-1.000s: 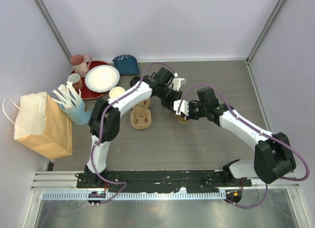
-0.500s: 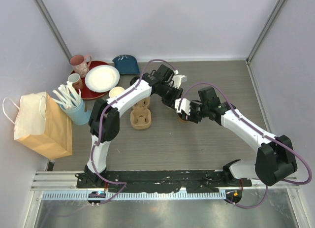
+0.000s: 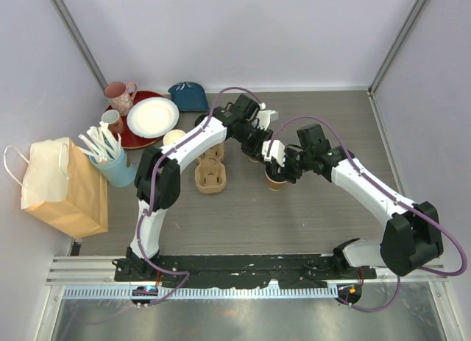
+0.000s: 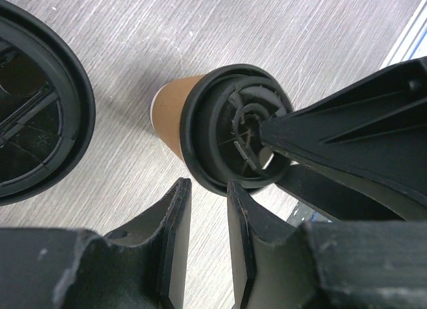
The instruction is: Pack the takeout coffee
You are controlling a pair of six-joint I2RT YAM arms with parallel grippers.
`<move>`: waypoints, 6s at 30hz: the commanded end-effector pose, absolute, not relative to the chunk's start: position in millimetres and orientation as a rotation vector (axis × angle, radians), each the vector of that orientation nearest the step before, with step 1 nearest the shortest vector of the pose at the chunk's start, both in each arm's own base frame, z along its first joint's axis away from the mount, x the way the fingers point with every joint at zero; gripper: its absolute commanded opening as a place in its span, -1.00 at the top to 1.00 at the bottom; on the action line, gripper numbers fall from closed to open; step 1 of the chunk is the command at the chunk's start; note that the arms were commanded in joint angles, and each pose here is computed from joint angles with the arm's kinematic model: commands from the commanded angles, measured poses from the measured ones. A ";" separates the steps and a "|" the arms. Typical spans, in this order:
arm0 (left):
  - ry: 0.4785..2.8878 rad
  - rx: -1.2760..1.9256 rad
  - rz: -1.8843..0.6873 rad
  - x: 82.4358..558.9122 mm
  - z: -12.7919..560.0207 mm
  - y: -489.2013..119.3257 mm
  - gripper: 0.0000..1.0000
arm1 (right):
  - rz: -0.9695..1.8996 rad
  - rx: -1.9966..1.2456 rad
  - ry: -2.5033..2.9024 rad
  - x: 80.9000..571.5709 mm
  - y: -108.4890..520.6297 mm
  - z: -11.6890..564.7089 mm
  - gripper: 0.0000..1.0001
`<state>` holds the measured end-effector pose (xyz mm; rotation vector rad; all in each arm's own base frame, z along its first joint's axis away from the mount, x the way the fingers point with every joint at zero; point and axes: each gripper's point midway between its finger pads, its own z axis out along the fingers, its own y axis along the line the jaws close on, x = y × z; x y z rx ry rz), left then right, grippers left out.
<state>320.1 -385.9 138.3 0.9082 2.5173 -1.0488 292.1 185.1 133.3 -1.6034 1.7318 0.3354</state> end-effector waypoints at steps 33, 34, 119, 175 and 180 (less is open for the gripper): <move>2.464 0.706 -1.077 316.9 173.9 -394.3 0.17 | 0.296 0.178 2.308 319.2 136.7 161.4 0.02; 2.468 0.705 -1.077 316.5 172.1 -395.8 0.17 | 0.311 0.180 2.310 319.1 139.0 160.6 0.02; 2.740 0.766 -0.911 248.0 29.1 -367.2 0.29 | 0.430 -0.125 2.570 280.4 151.1 27.2 0.69; 2.338 1.054 -0.874 329.0 157.6 -366.0 0.03 | 0.566 -0.859 2.205 342.5 205.0 139.5 -0.03; 2.331 1.055 -0.894 337.5 156.8 -370.6 0.07 | 0.540 -0.708 2.183 356.7 204.4 174.7 -0.08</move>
